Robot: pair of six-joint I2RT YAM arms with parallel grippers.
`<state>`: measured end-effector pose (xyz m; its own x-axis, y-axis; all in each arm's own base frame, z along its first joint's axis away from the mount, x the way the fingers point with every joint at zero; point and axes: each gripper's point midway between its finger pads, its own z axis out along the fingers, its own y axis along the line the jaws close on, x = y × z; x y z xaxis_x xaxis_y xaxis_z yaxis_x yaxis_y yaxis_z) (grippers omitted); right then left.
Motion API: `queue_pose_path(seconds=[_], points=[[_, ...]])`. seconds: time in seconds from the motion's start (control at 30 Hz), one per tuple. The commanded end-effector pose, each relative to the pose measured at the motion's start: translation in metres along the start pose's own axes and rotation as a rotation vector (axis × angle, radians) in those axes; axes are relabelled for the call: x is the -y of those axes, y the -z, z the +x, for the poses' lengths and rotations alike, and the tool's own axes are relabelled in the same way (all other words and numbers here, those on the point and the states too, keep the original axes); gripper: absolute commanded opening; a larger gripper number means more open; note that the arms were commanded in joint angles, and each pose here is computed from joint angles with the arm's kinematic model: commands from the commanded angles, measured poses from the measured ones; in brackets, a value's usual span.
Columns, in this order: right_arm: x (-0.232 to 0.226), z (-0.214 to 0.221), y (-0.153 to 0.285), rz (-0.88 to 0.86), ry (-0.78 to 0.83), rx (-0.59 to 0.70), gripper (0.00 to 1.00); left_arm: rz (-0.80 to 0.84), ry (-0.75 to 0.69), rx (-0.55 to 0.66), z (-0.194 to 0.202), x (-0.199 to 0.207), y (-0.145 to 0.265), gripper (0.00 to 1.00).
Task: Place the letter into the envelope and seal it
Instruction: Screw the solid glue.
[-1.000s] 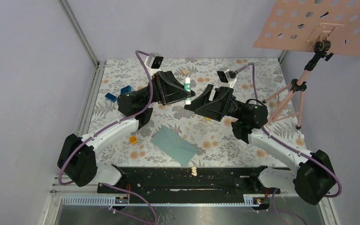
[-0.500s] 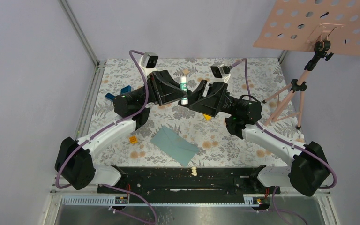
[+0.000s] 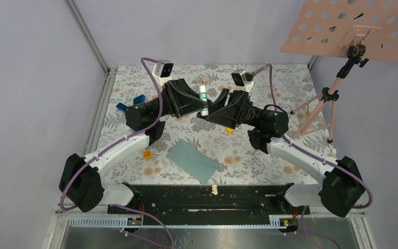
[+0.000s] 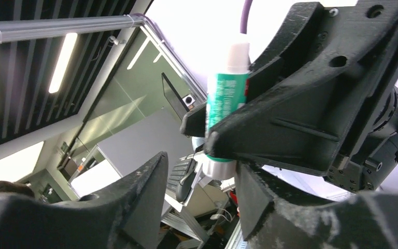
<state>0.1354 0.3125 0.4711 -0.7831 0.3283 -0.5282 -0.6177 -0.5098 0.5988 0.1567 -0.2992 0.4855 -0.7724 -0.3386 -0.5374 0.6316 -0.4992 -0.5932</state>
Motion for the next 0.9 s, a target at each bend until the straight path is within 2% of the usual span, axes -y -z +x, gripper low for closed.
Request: queue_pose_path(seconds=[0.0,0.17,0.3,0.37,0.4,0.47,0.5,0.77,0.87], points=[[-0.035,-0.013,-0.007,-0.105,0.093,0.055,0.50,0.027,-0.062,-0.042,0.010,0.010,0.003,0.00],[-0.030,-0.016,-0.006,-0.093,0.075,0.078,0.23,0.034,-0.064,-0.044,0.011,0.010,0.004,0.00],[-0.023,-0.017,-0.004,-0.075,0.059,0.098,0.13,0.039,-0.068,-0.046,0.012,0.010,0.005,0.00],[-0.020,-0.017,-0.003,-0.068,0.055,0.104,0.00,0.037,-0.062,-0.047,0.013,0.008,0.006,0.00],[-0.020,-0.016,-0.003,-0.068,0.054,0.103,0.00,0.040,-0.061,-0.048,0.012,0.008,0.005,0.04],[-0.019,-0.015,-0.003,-0.067,0.052,0.097,0.00,0.043,-0.049,-0.055,0.012,0.008,0.005,0.27],[-0.020,-0.014,-0.003,-0.069,0.054,0.088,0.00,0.044,-0.047,-0.059,0.011,0.008,0.004,0.32],[-0.015,-0.010,0.000,-0.055,0.039,0.077,0.00,0.050,-0.043,-0.096,0.002,0.014,0.002,0.33],[-0.013,-0.009,0.000,-0.051,0.034,0.076,0.00,0.054,-0.044,-0.096,0.000,0.016,0.001,0.40]])
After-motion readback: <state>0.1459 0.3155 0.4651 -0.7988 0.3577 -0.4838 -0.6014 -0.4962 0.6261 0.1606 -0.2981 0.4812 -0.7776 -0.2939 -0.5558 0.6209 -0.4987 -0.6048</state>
